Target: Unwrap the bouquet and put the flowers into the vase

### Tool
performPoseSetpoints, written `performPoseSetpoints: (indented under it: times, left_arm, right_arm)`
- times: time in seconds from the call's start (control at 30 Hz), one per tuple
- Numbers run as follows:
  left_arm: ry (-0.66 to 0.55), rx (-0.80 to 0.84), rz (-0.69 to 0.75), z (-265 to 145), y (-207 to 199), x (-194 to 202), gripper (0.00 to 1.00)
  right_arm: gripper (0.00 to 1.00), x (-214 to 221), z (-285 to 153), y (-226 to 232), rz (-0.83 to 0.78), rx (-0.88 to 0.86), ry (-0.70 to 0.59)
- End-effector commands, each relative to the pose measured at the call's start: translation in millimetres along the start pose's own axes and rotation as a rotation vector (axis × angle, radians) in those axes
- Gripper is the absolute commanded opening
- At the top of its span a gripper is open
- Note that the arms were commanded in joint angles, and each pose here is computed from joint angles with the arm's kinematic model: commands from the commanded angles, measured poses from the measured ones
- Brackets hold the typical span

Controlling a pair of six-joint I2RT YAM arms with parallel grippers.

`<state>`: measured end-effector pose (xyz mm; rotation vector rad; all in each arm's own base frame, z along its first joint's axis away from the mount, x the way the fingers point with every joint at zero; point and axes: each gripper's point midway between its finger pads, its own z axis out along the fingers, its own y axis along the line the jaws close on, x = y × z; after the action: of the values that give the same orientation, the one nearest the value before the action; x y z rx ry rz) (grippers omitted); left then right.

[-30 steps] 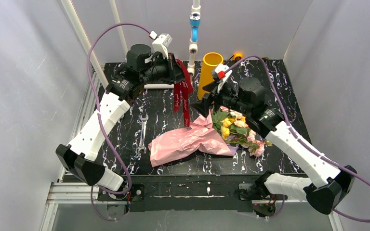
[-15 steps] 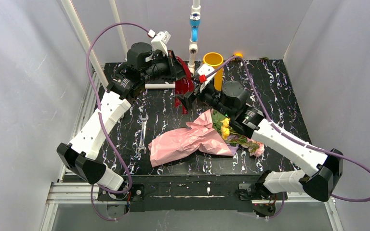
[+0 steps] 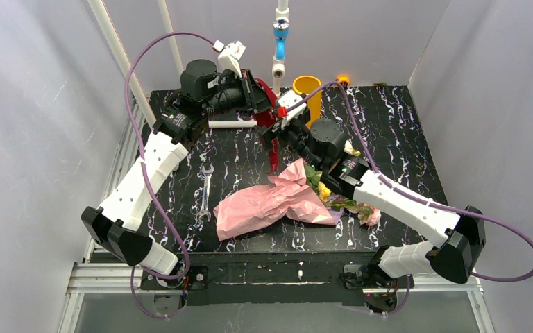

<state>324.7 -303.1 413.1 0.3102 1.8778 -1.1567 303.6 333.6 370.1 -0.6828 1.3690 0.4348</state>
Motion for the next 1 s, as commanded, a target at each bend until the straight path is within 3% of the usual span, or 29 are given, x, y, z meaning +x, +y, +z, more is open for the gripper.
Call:
performPoseSetpoints:
  times: [0.0, 0.1, 0.3, 0.53, 0.6, 0.8, 0.97]
  left_arm:
    - [-0.068, 0.094, 0.014, -23, -39, -24, 0.0]
    - [-0.071, 0.104, 0.002, -23, -43, -28, 0.0]
    - [-0.076, 0.122, -0.003, -27, -50, -32, 0.0]
    - [-0.044, 0.11, 0.008, -31, -43, -20, 0.0]
    - [-0.045, 0.068, 0.024, -34, -30, -17, 0.0]
    - [-0.022, -0.109, 0.13, -46, 28, -1, 0.47]
    - [0.179, -0.083, 0.236, -53, 49, 47, 0.84]
  right_arm:
    - [0.97, -21, -3, -9, -0.037, 0.042, -0.079]
    - [0.86, -15, -5, 5, -0.049, -0.036, -0.08]
    - [0.52, -6, -9, 7, -0.053, -0.047, -0.047]
    - [0.03, -27, -12, -2, -0.05, -0.017, -0.074]
    - [0.01, -34, -16, -9, -0.053, 0.003, -0.077]
    - [0.01, -38, -31, -38, -0.012, 0.039, -0.033]
    - [0.01, -35, -43, -66, 0.063, 0.05, 0.02]
